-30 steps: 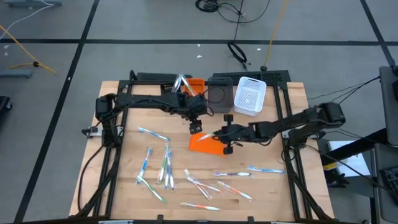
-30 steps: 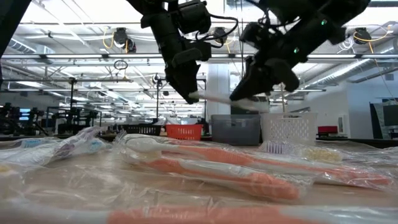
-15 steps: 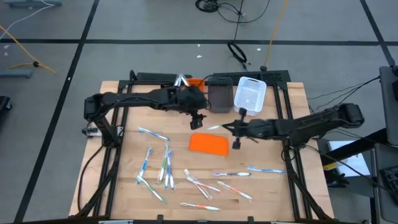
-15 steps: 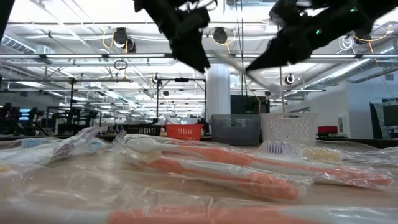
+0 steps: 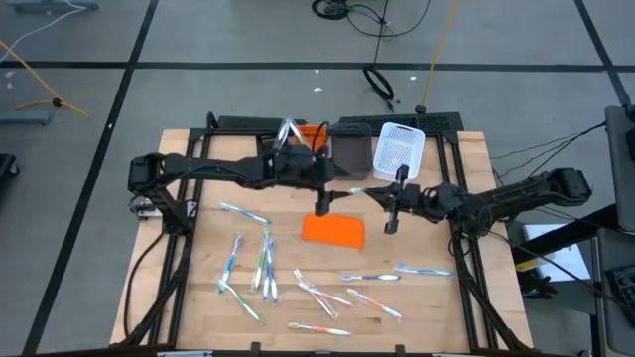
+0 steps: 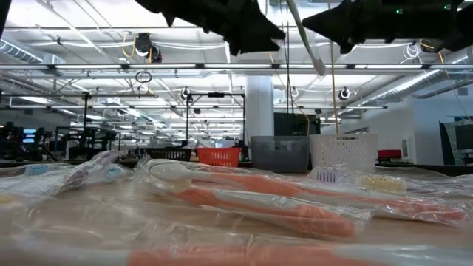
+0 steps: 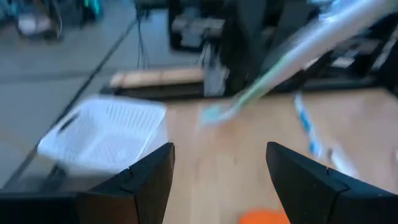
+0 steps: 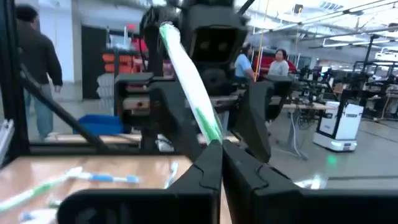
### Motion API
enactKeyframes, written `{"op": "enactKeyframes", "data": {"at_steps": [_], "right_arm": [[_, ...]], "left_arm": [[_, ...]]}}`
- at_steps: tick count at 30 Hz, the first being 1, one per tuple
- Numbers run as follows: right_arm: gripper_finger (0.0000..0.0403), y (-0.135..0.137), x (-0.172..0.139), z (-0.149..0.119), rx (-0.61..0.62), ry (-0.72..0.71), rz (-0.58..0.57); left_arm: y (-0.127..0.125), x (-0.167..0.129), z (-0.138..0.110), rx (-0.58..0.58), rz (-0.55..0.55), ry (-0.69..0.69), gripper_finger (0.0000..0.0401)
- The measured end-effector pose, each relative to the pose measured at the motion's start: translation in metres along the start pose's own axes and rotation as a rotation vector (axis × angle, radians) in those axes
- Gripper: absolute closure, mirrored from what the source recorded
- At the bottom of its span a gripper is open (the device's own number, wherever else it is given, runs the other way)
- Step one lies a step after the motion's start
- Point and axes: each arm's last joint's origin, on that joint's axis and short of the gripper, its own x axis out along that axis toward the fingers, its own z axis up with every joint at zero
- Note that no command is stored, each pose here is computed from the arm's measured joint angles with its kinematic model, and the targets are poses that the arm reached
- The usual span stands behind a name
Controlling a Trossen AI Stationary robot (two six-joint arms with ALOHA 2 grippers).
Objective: Pick & Place Toothbrushes
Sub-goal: Put the green toothbrush into the orange bin
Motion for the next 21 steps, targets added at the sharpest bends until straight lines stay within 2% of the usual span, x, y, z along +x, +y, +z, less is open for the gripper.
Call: {"op": "enactKeyframes", "data": {"at_steps": [3, 8, 16, 21], "right_arm": [[0.0403, 0.0, 0.001, 0.003, 0.022, -0.038, -0.006], [0.0403, 0.0, 0.004, 0.005, 0.041, -0.095, -0.013], [0.0403, 0.003, 0.01, 0.001, 0.061, -0.155, -0.022], [0.0403, 0.004, 0.013, -0.002, 0.067, -0.18, -0.024]], "left_arm": [[-0.005, 0.0, 0.003, 0.02, 0.002, -0.123, 0.0148], [-0.014, 0.001, 0.001, 0.028, -0.007, -0.21, 0.0148], [-0.021, 0.001, 0.0, 0.012, -0.019, -0.224, 0.0148], [-0.026, 0.002, 0.001, 0.008, 0.033, -0.223, 0.0148]]}}
